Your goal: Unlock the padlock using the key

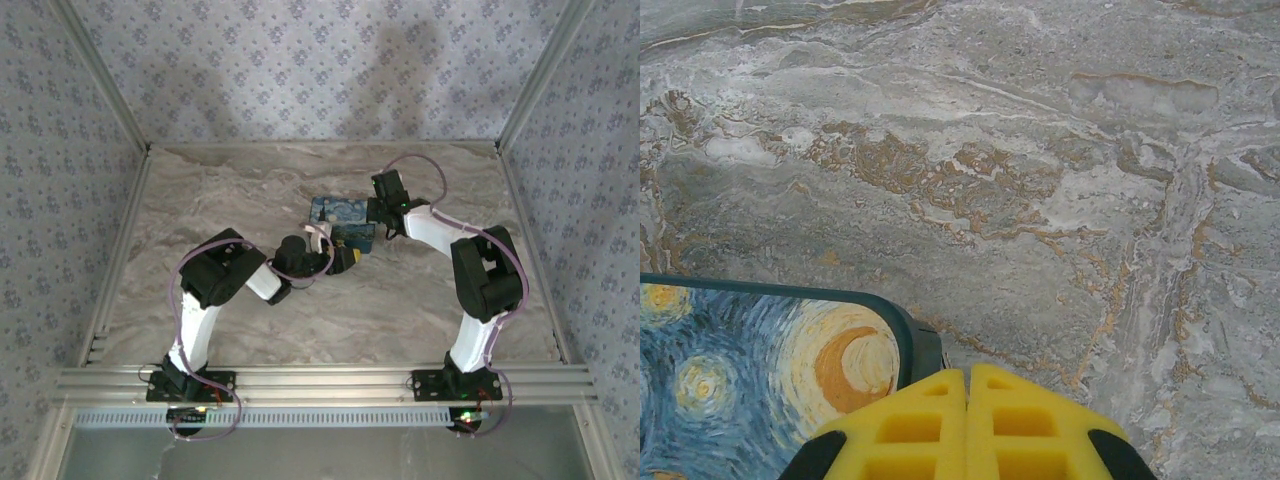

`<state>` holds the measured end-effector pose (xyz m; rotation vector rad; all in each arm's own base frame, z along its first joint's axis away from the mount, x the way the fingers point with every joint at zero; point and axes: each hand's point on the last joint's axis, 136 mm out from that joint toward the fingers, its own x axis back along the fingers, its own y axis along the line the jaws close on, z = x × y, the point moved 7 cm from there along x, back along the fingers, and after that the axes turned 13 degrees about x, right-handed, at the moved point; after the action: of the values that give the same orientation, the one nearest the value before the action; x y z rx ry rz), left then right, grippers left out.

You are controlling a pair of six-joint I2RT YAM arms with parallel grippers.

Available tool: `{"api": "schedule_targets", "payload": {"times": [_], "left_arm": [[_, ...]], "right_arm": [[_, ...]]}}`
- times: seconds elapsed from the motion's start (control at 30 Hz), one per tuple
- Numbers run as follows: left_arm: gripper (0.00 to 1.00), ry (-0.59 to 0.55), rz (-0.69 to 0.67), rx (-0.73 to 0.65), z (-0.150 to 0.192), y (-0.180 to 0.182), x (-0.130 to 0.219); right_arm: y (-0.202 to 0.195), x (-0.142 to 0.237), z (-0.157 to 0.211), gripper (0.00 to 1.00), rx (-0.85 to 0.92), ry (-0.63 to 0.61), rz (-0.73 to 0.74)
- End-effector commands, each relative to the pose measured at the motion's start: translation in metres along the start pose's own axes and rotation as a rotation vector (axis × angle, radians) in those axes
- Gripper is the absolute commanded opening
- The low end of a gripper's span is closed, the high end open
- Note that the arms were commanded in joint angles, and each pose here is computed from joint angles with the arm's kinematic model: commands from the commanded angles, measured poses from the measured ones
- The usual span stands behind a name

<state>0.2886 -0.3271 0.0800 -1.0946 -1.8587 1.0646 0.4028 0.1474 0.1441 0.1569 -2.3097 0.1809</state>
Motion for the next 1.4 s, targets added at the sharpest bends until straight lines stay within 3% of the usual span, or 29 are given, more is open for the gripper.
{"api": "schedule_targets", "payload": {"times": [0.0, 0.47, 0.5, 0.73, 0.87, 0.9, 1.37], "left_arm": [[0.63, 0.045, -0.139, 0.081, 0.02, 0.038, 0.012], [0.47, 0.057, -0.222, 0.145, 0.021, 0.057, 0.025], [0.42, 0.056, -0.228, 0.145, 0.021, 0.058, 0.026], [0.31, 0.085, -0.281, 0.152, 0.024, 0.064, 0.03], [0.3, 0.092, -0.301, 0.161, 0.023, 0.067, 0.032], [0.25, 0.094, -0.302, 0.164, 0.023, 0.067, 0.031], [0.25, 0.14, -0.346, 0.228, 0.025, 0.076, 0.04]], "right_arm": [[0.014, -0.009, 0.025, 0.0, 0.023, 0.089, -0.043], [0.016, -0.01, 0.029, 0.0, 0.017, 0.091, -0.045], [0.016, -0.01, 0.029, 0.0, 0.017, 0.09, -0.046], [0.017, -0.008, 0.028, 0.0, 0.016, 0.082, -0.045], [0.017, -0.009, 0.03, 0.0, 0.017, 0.085, -0.047], [0.017, -0.009, 0.03, 0.0, 0.015, 0.086, -0.046], [0.017, -0.009, 0.031, 0.0, 0.015, 0.08, -0.048]]}}
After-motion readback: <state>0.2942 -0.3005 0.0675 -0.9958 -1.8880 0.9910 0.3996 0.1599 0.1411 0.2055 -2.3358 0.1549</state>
